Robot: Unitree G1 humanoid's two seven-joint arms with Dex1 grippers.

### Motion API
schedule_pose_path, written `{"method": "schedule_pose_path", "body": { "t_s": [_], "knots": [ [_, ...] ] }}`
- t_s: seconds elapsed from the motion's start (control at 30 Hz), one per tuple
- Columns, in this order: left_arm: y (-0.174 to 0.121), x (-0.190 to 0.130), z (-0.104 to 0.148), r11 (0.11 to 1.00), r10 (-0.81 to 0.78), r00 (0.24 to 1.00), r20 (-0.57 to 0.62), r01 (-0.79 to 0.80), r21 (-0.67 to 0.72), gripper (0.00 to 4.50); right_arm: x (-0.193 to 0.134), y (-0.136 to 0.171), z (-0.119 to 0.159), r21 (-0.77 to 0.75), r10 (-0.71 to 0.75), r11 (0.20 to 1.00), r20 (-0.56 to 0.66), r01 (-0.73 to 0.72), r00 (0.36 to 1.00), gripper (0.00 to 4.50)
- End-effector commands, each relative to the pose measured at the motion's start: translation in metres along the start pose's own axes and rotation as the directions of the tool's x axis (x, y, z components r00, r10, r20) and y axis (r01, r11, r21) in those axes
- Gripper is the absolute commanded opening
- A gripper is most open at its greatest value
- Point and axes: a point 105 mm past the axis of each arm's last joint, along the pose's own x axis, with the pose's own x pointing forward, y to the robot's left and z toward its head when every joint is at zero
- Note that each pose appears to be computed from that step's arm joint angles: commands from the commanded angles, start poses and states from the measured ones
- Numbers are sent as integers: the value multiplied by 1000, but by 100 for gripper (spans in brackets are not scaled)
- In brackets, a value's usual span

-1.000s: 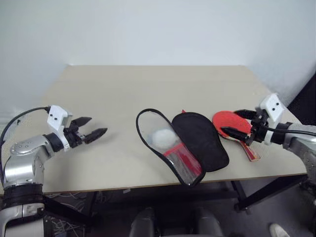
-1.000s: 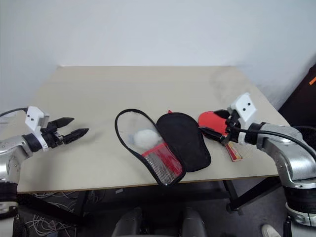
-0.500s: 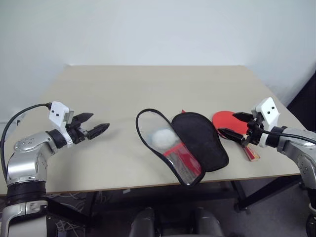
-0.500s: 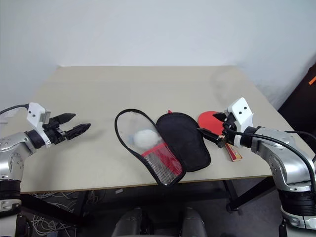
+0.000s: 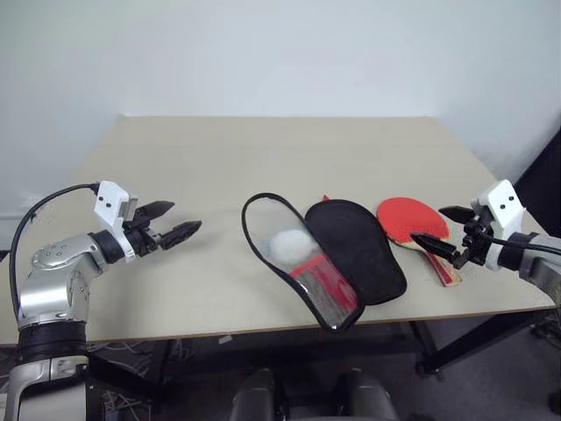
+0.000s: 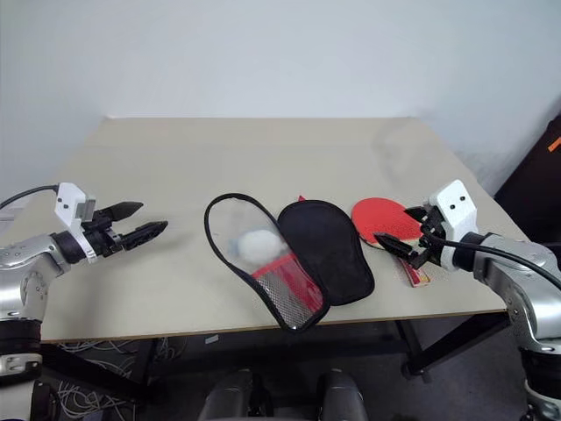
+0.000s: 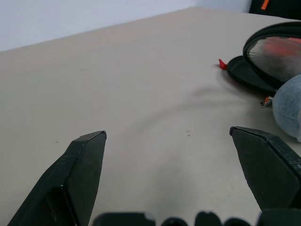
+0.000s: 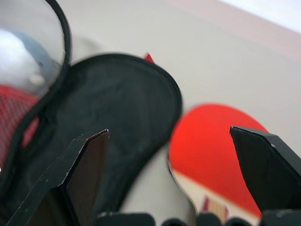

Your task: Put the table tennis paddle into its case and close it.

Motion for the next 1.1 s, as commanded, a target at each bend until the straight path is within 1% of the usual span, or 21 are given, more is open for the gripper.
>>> {"method": "schedule_pose_path", "body": {
  "t_s": [0.03, 0.13, 0.27, 0.43, 0.57, 0.7, 0.83, 0.97, 1.07, 1.1],
  "knots": [
    [-8, 5, 21, 998, -37, 998, 59, 34, 52, 450, 3, -18, -3, 12, -83, 996, -13, 83, 996, 448],
    [-14, 7, 25, 997, -66, 995, 77, 63, 37, 450, 9, -36, -19, 86, -191, 977, -73, 197, 979, 448],
    [-12, 10, 28, 997, -56, 995, 78, 52, 58, 450, 14, -45, -31, 98, -261, 957, -128, 275, 957, 448],
    [-8, 15, 35, 996, -55, 994, 93, 48, 70, 450, 21, -39, -50, 129, -292, 939, -198, 320, 936, 448],
    [-10, 18, 37, 996, -62, 993, 96, 55, 74, 450, 21, -32, -67, 160, -278, 932, -257, 324, 926, 448],
    [-11, 20, 37, 995, -65, 993, 97, 58, 77, 450, 19, -30, -82, 177, -293, 918, -296, 354, 909, 448],
    [-11, 20, 36, 996, -64, 993, 97, 56, 76, 450, 18, -28, -89, 196, -296, 910, -310, 365, 904, 448],
    [-11, 20, 35, 996, -58, 993, 100, 51, 73, 450, 20, -31, -93, 248, -307, 886, -317, 391, 897, 448],
    [-10, 20, 35, 996, -54, 993, 102, 47, 72, 450, 22, -34, -95, 282, -315, 869, -317, 406, 894, 391],
    [-10, 20, 35, 996, -53, 993, 103, 45, 71, 450, 22, -34, -95, 296, -315, 864, -316, 408, 895, 365]
  ]
}}
